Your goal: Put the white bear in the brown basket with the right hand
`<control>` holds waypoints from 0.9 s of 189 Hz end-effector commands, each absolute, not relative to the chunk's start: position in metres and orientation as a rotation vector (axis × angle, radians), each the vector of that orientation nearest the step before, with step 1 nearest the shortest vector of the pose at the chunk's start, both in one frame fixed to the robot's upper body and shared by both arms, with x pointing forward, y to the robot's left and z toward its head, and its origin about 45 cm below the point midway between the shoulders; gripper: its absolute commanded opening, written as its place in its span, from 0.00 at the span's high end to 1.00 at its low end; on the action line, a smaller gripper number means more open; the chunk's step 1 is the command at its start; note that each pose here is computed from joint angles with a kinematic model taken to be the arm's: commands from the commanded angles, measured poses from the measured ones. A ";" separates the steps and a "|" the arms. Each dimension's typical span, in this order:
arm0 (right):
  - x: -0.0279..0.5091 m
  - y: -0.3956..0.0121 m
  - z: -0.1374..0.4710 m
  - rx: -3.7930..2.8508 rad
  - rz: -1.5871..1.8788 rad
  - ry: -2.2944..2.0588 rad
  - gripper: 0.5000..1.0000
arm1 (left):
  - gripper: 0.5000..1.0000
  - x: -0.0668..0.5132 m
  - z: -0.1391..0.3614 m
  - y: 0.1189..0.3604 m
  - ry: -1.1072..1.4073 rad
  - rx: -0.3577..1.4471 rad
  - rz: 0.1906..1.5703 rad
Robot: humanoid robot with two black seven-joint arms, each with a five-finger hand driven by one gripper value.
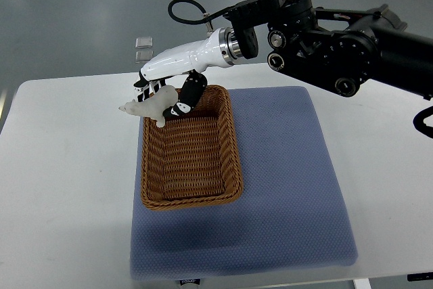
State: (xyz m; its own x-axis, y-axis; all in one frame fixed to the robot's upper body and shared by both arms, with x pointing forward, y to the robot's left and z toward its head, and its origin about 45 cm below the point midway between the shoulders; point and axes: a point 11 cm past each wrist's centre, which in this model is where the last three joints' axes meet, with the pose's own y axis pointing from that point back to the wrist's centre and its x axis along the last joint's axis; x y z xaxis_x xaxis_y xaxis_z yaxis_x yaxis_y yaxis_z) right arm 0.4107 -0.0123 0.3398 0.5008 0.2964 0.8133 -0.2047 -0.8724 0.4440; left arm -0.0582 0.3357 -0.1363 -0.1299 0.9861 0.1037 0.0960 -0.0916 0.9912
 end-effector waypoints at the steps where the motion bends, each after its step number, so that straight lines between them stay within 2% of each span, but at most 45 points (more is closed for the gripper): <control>1: 0.410 -0.014 0.332 2.264 1.338 0.075 1.00 | 0.00 -0.058 -0.136 0.336 1.329 1.283 1.339; 33: 0.411 -0.017 0.325 2.268 1.315 0.068 0.98 | 0.00 -0.058 -0.136 0.336 1.329 1.283 1.339; 36: 0.411 -0.018 0.324 2.268 1.312 0.065 0.90 | 0.00 -0.058 -0.136 0.336 1.329 1.283 1.339; 37: 0.411 -0.018 0.324 2.268 1.312 0.065 0.90 | 0.00 -0.058 -0.136 0.336 1.329 1.283 1.339; 38: 0.411 -0.018 0.324 2.269 1.310 0.065 0.84 | 0.00 -0.058 -0.136 0.336 1.329 1.283 1.339; 39: 0.411 -0.018 0.324 2.269 1.310 0.065 0.84 | 0.00 -0.058 -0.136 0.336 1.329 1.283 1.339; 40: 0.412 -0.019 0.323 2.269 1.309 0.060 0.78 | 0.00 -0.058 -0.136 0.336 1.329 1.283 1.339; 41: 0.412 -0.019 0.323 2.269 1.309 0.059 0.78 | 0.00 -0.058 -0.136 0.336 1.329 1.283 1.339; 42: 0.412 -0.019 0.323 2.269 1.308 0.057 0.71 | 0.00 -0.058 -0.136 0.336 1.328 1.284 1.340; 43: 0.412 -0.019 0.323 2.269 1.308 0.057 0.71 | 0.00 -0.058 -0.136 0.336 1.328 1.284 1.340; 44: 0.413 -0.020 0.323 2.269 1.309 0.054 0.62 | 0.00 -0.058 -0.136 0.336 1.329 1.283 1.339; 45: 0.413 -0.020 0.323 2.269 1.309 0.054 0.61 | 0.00 -0.058 -0.136 0.336 1.329 1.283 1.339; 46: 0.413 -0.020 0.323 2.271 1.307 0.052 0.51 | 0.00 -0.058 -0.136 0.336 1.329 1.283 1.339; 47: 0.413 -0.020 0.323 2.271 1.307 0.052 0.51 | 0.00 -0.058 -0.136 0.336 1.329 1.283 1.339; 48: 0.413 -0.019 0.322 2.272 1.308 0.049 0.40 | 0.00 -0.058 -0.136 0.336 1.328 1.284 1.340; 49: 0.413 -0.019 0.322 2.272 1.308 0.049 0.40 | 0.00 -0.058 -0.136 0.336 1.328 1.284 1.340; 50: 0.414 -0.020 0.322 2.272 1.310 0.045 0.31 | 0.00 -0.058 -0.136 0.336 1.329 1.283 1.339; 51: 0.414 -0.020 0.322 2.272 1.310 0.045 0.31 | 0.00 -0.058 -0.136 0.336 1.329 1.283 1.339; 52: 0.414 -0.020 0.322 2.273 1.308 0.041 0.25 | 0.00 -0.058 -0.136 0.336 1.329 1.283 1.339; 56: 0.414 -0.020 0.320 2.277 1.309 0.037 0.18 | 0.00 -0.058 -0.136 0.336 1.329 1.283 1.339; 71: 0.413 -0.018 0.318 2.282 1.310 0.034 0.15 | 0.00 -0.058 -0.136 0.336 1.329 1.283 1.339; 134: 0.425 -0.025 0.338 2.357 1.275 -0.080 0.15 | 0.00 -0.058 -0.136 0.336 1.329 1.283 1.339; 170: 0.449 -0.056 0.340 2.406 1.072 -0.312 0.15 | 0.00 -0.058 -0.136 0.336 1.329 1.283 1.339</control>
